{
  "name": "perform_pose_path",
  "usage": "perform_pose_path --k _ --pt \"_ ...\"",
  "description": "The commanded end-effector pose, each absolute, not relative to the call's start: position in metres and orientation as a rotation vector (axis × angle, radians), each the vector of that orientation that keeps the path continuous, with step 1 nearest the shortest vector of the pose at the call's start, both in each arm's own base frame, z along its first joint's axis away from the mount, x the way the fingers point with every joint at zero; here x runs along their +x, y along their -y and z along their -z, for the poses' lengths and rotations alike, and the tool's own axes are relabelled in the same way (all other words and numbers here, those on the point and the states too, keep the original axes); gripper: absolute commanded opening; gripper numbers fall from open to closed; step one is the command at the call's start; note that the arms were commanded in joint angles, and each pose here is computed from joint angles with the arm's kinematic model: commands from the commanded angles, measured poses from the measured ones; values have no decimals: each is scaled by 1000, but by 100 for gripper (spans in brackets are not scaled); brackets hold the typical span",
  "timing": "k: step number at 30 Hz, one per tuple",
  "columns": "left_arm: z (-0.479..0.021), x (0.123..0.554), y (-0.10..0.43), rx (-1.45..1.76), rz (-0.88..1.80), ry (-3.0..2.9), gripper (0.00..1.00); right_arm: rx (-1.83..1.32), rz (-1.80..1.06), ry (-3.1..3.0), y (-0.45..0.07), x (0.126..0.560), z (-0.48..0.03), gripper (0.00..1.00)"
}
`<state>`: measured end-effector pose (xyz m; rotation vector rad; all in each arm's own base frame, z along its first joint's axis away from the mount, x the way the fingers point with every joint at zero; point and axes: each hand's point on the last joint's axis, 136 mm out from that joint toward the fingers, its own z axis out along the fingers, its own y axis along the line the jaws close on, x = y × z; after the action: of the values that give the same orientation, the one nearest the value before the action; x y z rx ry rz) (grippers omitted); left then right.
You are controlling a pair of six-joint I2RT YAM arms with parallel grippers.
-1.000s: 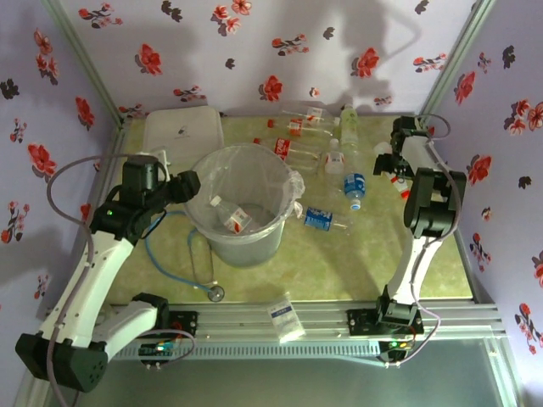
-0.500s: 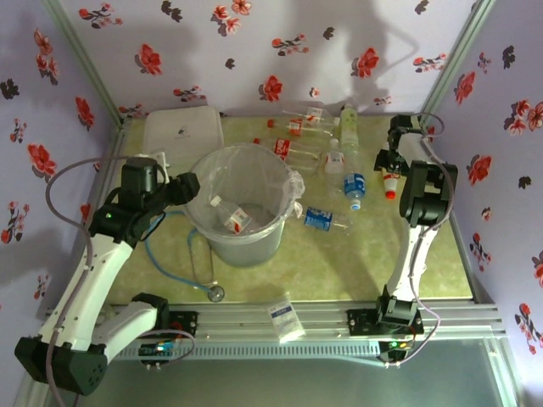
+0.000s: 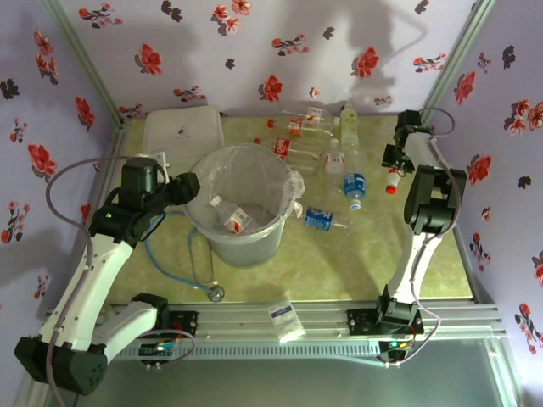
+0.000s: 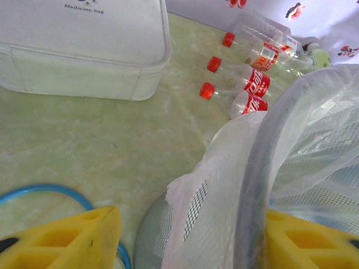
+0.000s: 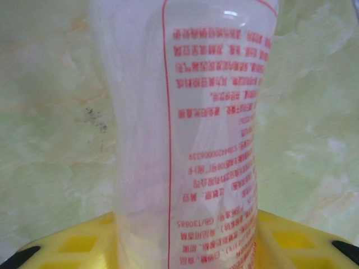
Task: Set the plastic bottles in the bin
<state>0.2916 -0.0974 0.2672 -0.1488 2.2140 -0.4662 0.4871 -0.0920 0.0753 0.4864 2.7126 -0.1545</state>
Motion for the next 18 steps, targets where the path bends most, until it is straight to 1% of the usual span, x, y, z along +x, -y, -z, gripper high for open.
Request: perform_pose_path --k 1,3,5,8,13,16,18 --pt "-264 294 98 -128 461 -2222 61 545 55 -2650 85 480 -112 49" --pt "-264 294 99 -124 465 -2223 61 566 -46 -2597 74 480 -132 49" --pt "-261 294 100 -122 469 -2230 60 575 -215 -2535 54 482 -155 49" --pt "-257 295 101 -124 480 -2236 61 537 -466 -2433 16 484 -206 49" --pt "-252 296 105 -112 503 -2240 61 374 -846 -2253 -61 470 -297 49" --pt "-247 297 108 -98 510 -2252 61 249 -1063 -2188 -112 456 -333 49" --pt "-245 298 110 -90 511 -2260 61 167 -1161 -2165 -144 443 -348 49"
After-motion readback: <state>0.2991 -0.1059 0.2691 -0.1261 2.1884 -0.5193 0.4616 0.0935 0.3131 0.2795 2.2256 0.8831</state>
